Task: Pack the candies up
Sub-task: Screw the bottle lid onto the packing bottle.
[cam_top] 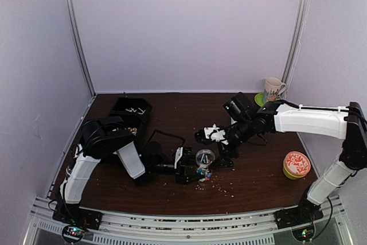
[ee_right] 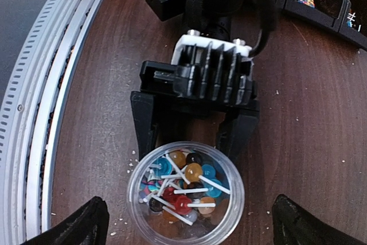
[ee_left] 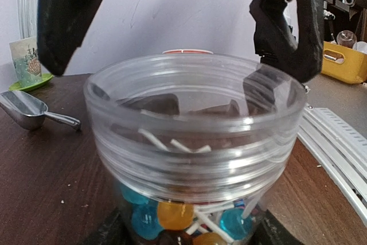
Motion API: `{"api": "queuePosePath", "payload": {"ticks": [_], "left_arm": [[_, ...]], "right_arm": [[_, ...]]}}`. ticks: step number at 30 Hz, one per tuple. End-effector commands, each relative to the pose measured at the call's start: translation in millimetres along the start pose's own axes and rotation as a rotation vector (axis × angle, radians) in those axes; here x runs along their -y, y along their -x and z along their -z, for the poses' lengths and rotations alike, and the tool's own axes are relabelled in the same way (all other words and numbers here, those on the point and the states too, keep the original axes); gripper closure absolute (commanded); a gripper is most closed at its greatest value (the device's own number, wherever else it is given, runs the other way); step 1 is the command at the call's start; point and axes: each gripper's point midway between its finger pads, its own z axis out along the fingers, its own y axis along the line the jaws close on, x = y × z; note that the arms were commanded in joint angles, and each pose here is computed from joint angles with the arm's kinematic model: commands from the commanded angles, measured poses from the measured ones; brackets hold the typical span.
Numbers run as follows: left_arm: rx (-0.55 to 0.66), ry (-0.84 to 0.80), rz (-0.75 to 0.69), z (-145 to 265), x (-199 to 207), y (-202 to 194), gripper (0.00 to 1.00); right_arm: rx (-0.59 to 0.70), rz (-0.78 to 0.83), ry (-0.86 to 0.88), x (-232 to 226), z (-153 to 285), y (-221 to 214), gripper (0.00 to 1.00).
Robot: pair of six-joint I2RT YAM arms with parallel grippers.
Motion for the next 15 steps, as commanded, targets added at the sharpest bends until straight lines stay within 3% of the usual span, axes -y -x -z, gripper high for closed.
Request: {"api": "queuePosePath", "payload": {"ticks": [1,15], "left_arm": [[-0.049,-0.026,0.045,5,6,-23,0.54],[-0.057,-0.019,0.053,4,4,-25,0.54]], "right_arm": [[0.028,0.000,0.062,-9,3,9,0.01],[0.051,-0.046,-0.002,7,-5,12,0.14]]}}
